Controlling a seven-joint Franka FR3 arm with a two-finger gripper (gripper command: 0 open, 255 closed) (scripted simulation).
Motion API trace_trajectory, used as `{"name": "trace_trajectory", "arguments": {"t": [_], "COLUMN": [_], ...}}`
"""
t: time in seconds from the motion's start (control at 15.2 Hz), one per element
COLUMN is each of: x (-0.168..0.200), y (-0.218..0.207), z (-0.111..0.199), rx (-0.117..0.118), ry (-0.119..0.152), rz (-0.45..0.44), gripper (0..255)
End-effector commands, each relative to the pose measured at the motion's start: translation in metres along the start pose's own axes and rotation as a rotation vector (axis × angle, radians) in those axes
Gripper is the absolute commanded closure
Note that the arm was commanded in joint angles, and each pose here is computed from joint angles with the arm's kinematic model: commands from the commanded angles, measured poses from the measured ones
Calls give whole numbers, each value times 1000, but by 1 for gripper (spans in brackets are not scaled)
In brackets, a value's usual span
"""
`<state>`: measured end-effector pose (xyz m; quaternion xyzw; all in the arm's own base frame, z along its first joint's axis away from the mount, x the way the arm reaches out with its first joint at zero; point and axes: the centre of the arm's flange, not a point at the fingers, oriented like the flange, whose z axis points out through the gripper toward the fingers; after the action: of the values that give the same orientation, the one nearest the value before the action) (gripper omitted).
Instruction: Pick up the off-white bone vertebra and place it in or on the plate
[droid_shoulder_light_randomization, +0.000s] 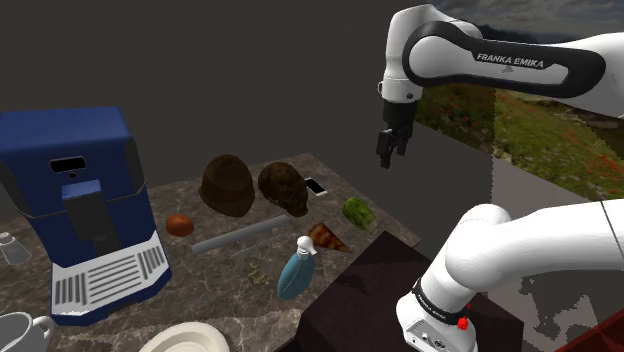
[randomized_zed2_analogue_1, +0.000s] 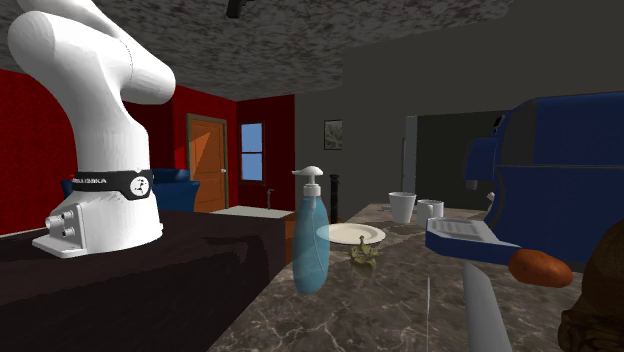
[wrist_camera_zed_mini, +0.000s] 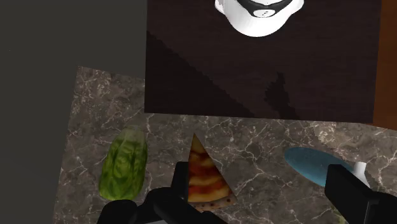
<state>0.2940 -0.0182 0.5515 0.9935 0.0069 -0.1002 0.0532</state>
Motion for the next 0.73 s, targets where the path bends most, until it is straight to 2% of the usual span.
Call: {"name": "trace_trajectory", "arguments": {"t": [0.0,0.66], "x": [0,75], "y": [0,-77], "z": [0,79], "rx": [0,7], "ry": [0,-20], "rz": [0,7], "gripper": [0,0]}}
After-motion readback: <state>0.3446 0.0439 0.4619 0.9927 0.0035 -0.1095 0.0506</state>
